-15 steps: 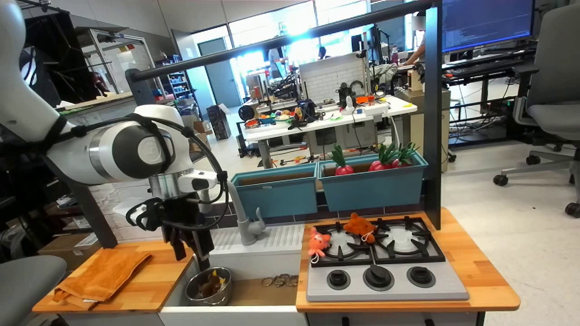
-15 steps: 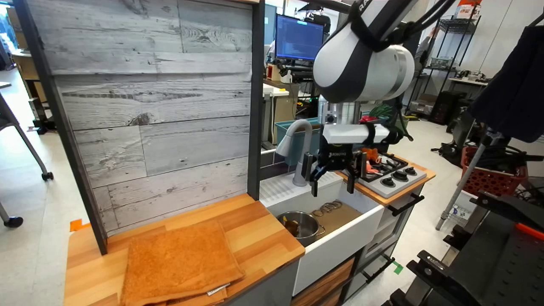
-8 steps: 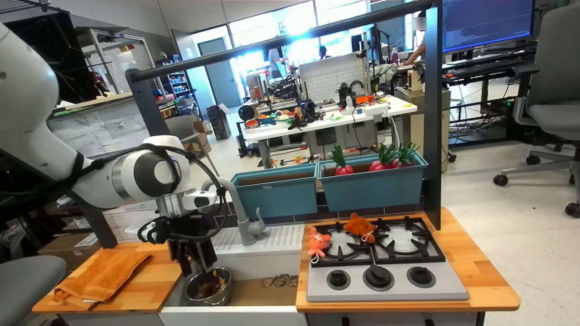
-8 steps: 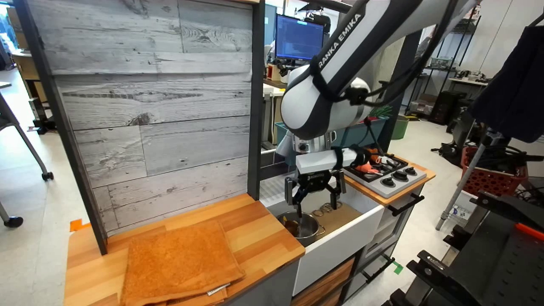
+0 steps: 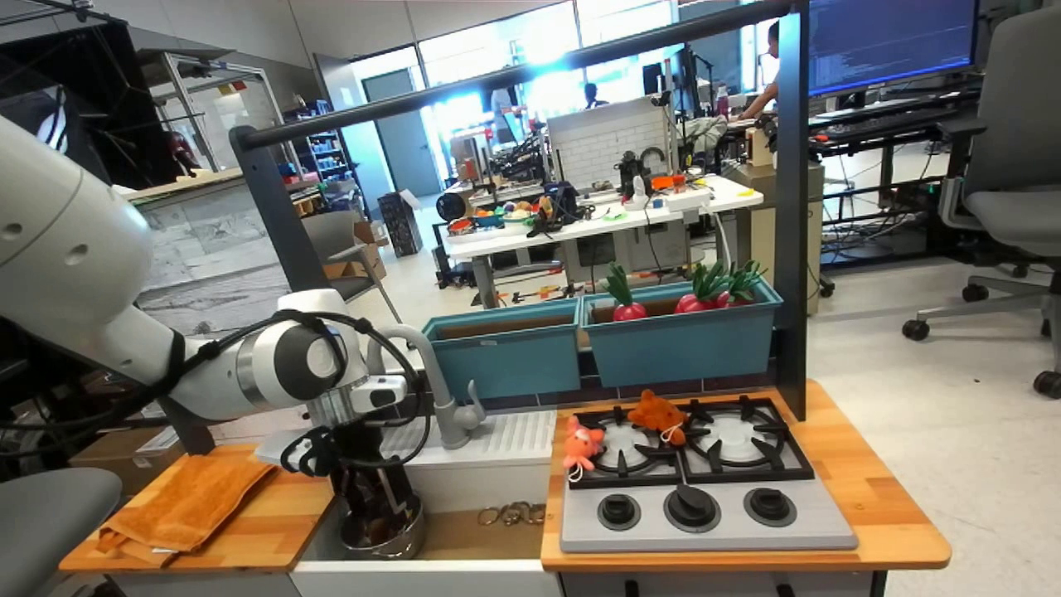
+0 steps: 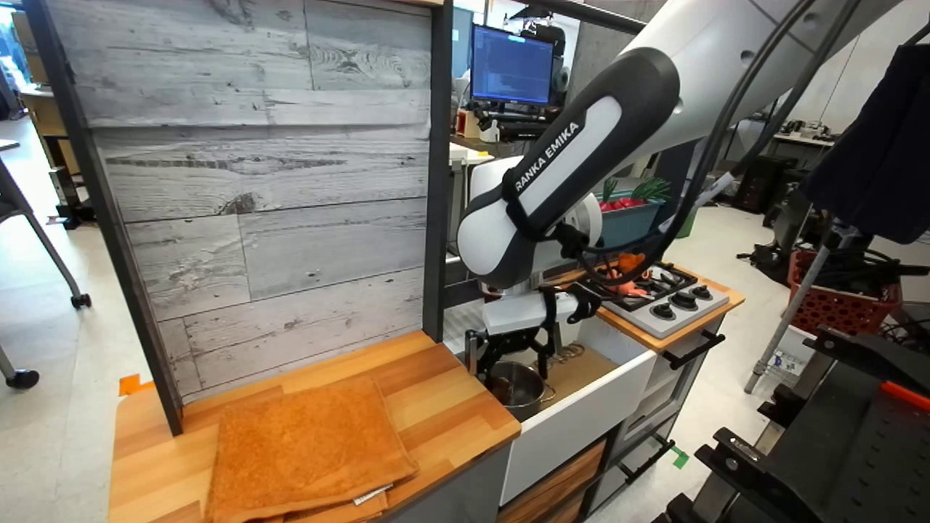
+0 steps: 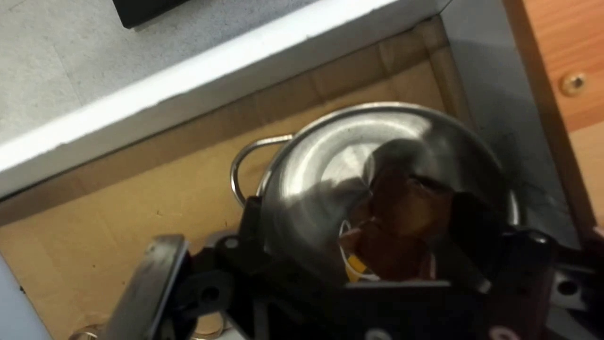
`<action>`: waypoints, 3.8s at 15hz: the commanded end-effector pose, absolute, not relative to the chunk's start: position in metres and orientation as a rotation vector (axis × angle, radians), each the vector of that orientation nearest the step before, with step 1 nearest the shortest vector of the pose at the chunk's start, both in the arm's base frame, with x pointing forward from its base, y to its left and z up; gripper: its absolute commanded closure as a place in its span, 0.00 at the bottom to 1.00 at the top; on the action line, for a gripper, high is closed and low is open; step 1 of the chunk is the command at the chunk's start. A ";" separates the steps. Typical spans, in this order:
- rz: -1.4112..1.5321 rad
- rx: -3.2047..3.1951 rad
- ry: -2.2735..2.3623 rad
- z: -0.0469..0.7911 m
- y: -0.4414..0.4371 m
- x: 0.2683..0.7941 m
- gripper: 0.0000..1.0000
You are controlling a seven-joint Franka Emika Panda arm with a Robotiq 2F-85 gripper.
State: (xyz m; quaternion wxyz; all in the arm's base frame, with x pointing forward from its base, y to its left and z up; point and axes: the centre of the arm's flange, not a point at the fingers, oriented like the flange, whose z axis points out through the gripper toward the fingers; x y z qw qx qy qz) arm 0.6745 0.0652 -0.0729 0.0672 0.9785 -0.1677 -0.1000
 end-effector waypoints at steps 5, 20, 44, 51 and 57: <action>-0.237 3.015 -0.390 -0.097 0.071 0.704 0.18; -0.354 3.074 -0.349 -0.124 0.035 0.663 0.02; 0.062 3.250 0.226 0.009 0.101 0.595 1.00; 0.112 3.224 0.177 0.043 0.103 0.572 0.67; 0.118 3.222 0.054 0.026 0.085 0.605 0.33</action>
